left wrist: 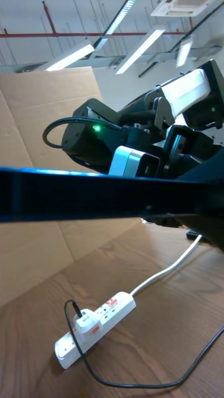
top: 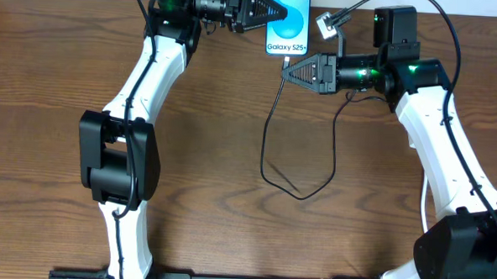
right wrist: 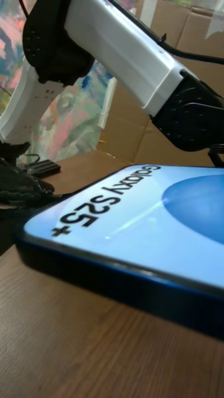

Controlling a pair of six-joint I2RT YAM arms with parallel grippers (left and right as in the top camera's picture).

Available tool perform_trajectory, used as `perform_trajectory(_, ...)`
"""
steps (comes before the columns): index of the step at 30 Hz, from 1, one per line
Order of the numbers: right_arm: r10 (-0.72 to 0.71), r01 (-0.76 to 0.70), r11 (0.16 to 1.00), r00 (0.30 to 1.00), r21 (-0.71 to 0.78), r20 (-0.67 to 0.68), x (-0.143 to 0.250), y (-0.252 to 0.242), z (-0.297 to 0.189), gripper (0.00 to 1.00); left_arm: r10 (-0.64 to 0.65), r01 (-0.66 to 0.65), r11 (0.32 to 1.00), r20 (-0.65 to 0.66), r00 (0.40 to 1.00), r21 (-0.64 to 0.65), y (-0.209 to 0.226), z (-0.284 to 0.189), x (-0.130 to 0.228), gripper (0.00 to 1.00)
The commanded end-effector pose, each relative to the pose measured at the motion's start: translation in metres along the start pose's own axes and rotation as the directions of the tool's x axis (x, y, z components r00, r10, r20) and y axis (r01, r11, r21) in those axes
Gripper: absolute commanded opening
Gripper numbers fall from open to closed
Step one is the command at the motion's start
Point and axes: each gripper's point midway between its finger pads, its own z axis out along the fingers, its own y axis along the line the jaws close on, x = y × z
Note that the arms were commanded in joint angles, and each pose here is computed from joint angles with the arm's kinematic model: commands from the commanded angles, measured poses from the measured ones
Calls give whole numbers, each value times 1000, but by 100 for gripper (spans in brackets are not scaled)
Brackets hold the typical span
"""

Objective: Plug charger to phone and switch on socket

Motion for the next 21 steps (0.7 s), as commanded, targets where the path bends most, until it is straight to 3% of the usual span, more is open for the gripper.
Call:
perform_trajectory(1, 9, -9, 999, 1000, -38, -14, 2, 10, 5, 1, 96, -96, 995, -16, 995, 9, -27, -2, 1, 7)
perform_trajectory(21, 26, -26, 1000, 1000, -9, -6, -1, 7, 9, 1, 96, -96, 995, -16, 995, 9, -27, -2, 1, 7)
